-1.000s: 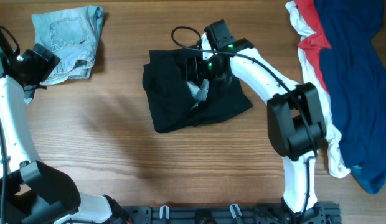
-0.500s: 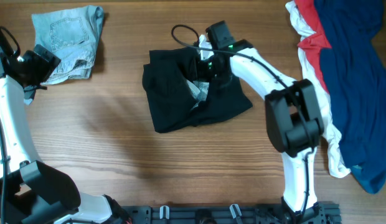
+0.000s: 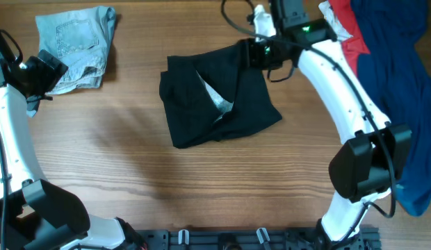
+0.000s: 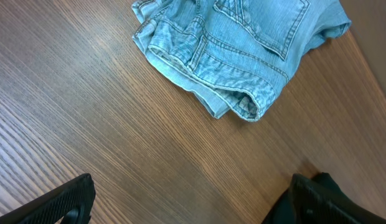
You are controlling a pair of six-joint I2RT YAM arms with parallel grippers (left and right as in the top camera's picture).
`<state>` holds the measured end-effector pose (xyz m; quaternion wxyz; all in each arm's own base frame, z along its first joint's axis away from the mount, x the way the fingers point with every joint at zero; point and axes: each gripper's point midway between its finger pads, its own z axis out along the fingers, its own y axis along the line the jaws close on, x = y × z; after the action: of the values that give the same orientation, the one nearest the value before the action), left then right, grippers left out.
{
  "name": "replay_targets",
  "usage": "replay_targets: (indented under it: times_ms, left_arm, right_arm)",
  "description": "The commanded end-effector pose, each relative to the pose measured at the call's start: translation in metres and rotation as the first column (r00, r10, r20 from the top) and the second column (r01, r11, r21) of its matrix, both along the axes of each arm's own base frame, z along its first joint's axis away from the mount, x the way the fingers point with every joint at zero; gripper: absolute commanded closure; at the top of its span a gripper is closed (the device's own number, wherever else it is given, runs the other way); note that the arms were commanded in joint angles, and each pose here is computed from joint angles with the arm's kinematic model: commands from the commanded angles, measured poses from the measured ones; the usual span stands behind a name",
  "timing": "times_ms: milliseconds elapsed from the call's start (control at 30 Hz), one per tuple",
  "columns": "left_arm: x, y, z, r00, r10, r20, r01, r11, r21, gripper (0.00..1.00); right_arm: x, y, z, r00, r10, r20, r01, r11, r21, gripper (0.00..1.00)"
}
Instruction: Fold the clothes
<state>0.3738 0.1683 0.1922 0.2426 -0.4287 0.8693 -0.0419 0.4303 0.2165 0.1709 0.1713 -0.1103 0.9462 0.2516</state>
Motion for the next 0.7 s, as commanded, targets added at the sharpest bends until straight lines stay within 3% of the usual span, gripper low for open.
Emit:
replay_targets:
  times_ms: [0,100,267,400,667]
  left_arm:
    - [0.002,-0.003,-0.002,1.000,-0.023,-0.002,0.023,1.000,-0.008,0.00]
    - [0.002,-0.003,-0.002,1.000,-0.023,-0.003,0.023,1.000,-0.008,0.00]
    - [-0.001,-0.004,-0.003,1.000,-0.023,-0.014,0.023,1.000,-0.014,0.00]
    - [-0.002,-0.004,-0.004,0.999,-0.046,-0.022,0.046,0.999,-0.005,0.00]
    - [-0.002,-0.004,-0.004,0.999,-0.046,-0.022,0.046,0.999,-0.005,0.00]
  right_arm:
    - [-0.022,0.029,-0.027,0.995,0.094,-0.018,-0.095,0.990,-0.105,0.00]
    - [-0.032,0.046,-0.051,0.991,0.127,-0.030,-0.130,0.970,-0.203,0.00]
    - [-0.028,0.036,-0.105,0.997,0.022,-0.079,-0.051,0.926,-0.375,0.01]
    - [-0.029,0.029,-0.141,0.988,-0.032,-0.148,-0.031,0.916,-0.401,0.01]
    - [-0.030,0.036,-0.159,0.972,-0.100,-0.211,0.020,0.936,-0.352,0.01]
